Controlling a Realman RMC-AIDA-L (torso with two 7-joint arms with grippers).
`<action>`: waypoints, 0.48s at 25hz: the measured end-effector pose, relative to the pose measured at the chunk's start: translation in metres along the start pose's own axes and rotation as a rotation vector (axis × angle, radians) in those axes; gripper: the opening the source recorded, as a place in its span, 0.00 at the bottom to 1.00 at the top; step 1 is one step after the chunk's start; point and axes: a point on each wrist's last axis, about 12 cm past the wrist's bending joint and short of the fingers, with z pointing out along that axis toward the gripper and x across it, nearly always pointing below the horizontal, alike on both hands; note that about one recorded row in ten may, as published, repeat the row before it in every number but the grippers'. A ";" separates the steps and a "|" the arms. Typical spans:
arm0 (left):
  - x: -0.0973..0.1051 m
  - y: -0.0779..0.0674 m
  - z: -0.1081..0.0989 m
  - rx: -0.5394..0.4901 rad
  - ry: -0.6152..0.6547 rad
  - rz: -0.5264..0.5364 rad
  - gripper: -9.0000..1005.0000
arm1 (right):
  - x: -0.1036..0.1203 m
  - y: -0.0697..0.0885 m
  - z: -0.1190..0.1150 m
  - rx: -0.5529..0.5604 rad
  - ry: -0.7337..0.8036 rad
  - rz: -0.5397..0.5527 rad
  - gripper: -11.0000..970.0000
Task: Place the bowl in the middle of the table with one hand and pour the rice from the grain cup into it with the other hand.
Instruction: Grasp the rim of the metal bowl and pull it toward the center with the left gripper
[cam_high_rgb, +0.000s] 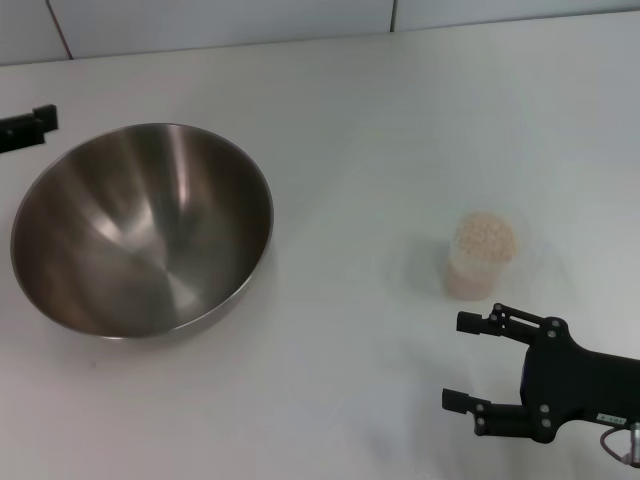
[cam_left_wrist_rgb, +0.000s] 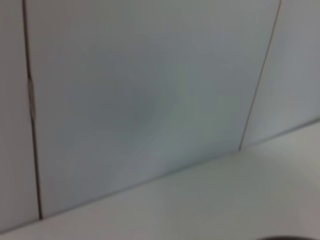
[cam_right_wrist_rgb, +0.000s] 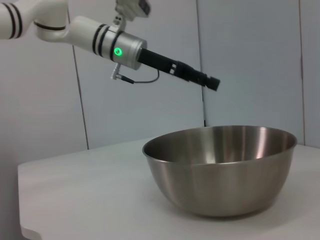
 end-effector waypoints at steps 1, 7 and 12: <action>-0.002 -0.001 0.009 0.003 0.043 -0.001 0.86 | 0.000 0.000 0.000 0.000 0.000 0.000 0.86; 0.005 0.001 0.031 0.006 0.184 -0.007 0.86 | 0.000 -0.001 0.000 -0.002 0.002 -0.003 0.86; 0.016 0.004 0.041 0.001 0.245 -0.022 0.86 | -0.001 -0.001 0.000 -0.003 0.002 -0.004 0.86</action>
